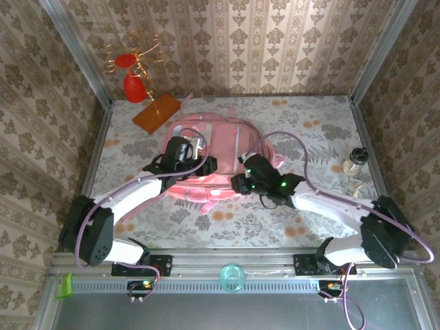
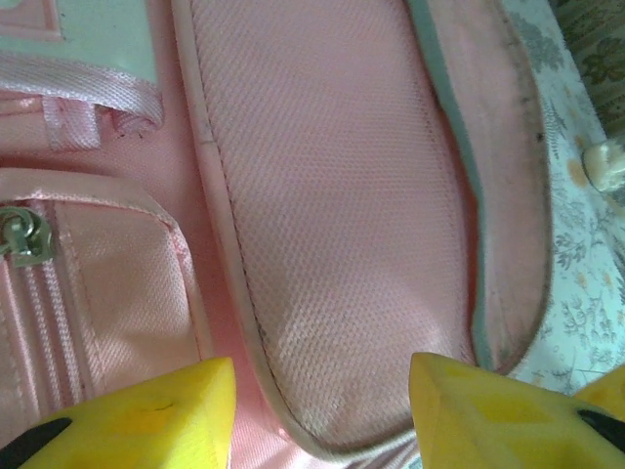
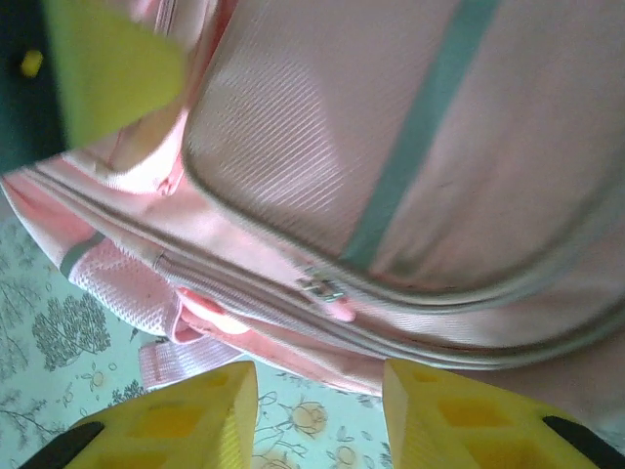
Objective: Pack books, pencil case, and school supplies into a backpack
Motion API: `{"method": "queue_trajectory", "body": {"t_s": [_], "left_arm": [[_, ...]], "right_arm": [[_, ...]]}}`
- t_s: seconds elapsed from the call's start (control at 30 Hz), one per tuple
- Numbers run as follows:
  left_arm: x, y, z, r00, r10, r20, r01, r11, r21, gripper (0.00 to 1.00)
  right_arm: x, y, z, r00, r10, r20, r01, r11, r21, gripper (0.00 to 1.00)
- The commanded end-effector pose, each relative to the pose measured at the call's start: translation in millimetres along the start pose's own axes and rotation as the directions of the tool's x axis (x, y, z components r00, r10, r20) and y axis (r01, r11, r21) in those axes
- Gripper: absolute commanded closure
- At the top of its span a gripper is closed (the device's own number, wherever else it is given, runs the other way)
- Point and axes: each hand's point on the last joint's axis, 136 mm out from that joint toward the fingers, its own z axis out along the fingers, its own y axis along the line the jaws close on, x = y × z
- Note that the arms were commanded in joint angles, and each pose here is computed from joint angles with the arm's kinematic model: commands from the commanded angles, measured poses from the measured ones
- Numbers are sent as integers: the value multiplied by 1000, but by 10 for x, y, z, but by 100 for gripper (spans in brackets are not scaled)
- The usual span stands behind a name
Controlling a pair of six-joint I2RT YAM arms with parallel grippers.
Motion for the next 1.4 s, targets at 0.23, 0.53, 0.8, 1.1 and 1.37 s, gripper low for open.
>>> {"method": "queue_trajectory", "body": {"t_s": [0.23, 0.53, 0.8, 1.1, 1.37], "left_arm": [[-122, -105, 74, 999, 44, 9, -45, 999, 30, 50], [-79, -73, 95, 999, 52, -3, -52, 998, 26, 50], [-58, -23, 88, 998, 56, -5, -55, 998, 16, 50], [-65, -3, 80, 999, 53, -1, -53, 998, 17, 50], [-72, 24, 73, 999, 51, -2, -51, 999, 16, 49]], "right_arm": [[48, -75, 400, 995, 68, 68, -76, 989, 123, 65], [51, -111, 478, 992, 52, 115, -80, 965, 252, 65], [23, -301, 314, 985, 75, 158, -129, 921, 368, 70], [-17, -247, 242, 986, 52, 156, -107, 924, 366, 74], [6, -171, 328, 990, 42, 133, -85, 937, 338, 82]]}}
